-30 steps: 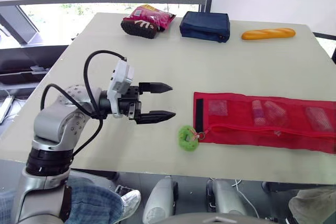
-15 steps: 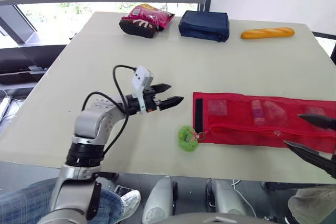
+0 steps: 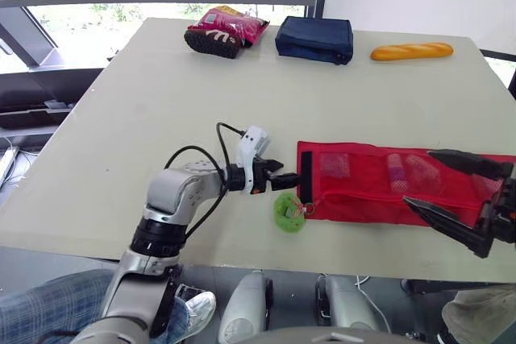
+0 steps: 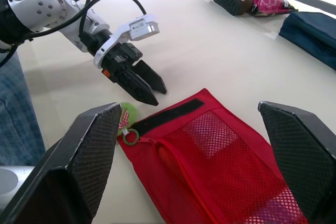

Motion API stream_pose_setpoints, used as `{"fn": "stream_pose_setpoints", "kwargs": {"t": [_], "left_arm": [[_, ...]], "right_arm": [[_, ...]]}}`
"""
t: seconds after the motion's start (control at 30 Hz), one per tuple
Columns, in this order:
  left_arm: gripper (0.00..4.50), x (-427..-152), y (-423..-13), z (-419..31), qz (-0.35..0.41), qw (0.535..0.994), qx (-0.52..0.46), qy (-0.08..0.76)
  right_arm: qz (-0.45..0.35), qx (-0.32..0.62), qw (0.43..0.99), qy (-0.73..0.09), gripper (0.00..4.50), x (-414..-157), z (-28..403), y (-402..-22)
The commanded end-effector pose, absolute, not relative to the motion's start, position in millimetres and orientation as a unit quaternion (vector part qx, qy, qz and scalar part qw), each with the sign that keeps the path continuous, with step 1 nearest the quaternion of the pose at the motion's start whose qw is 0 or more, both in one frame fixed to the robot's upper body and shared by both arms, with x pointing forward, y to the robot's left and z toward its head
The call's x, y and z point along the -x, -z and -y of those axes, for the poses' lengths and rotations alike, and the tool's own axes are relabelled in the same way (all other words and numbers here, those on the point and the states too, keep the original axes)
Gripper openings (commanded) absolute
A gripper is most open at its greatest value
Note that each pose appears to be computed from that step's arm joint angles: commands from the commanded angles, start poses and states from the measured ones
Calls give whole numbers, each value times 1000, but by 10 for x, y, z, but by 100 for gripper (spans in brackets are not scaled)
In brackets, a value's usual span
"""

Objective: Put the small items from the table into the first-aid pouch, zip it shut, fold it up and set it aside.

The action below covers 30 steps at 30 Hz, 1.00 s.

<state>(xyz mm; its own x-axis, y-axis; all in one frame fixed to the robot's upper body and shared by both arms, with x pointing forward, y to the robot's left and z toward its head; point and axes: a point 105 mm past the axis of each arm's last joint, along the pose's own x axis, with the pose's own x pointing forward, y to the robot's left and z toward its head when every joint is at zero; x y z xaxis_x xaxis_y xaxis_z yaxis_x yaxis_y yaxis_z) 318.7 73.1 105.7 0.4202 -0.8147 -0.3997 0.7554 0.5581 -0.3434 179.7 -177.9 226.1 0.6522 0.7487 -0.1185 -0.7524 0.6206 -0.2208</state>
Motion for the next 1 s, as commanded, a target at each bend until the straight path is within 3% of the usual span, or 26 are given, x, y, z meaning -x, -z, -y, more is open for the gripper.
{"fn": "stream_pose_setpoints", "kwargs": {"t": [0.03, 0.17, 0.33, 0.7, 0.77, 0.93, 0.97, 1.0], "left_arm": [[450, -3055, -919, -574, -306, 810, 66, 496], [450, -2942, -905, -464, -347, 764, 141, 525], [450, -3009, -908, -431, -390, 724, 258, 507], [450, -3061, -1110, -397, -376, 689, 355, 508], [400, -3059, -1104, -396, -377, 689, 357, 506], [187, -3073, -1113, -393, -372, 690, 362, 505], [119, -3079, -1117, -394, -371, 690, 364, 504], [81, -3083, -1121, -397, -369, 691, 364, 504]], "right_arm": [[11, 144, 901, -408, 445, -1759, 1753, -2306], [11, 147, 903, -403, 445, -1745, 1744, -2286], [12, 152, 906, -395, 445, -1735, 1747, -2279], [16, 151, 909, -389, 445, -1752, 1746, -2271], [17, 151, 909, -389, 450, -1756, 1749, -2277], [19, 151, 907, -392, 450, -1776, 1743, -2293], [19, 151, 907, -393, 450, -1779, 1743, -2295], [19, 151, 907, -393, 450, -1784, 1742, -2294]]}}
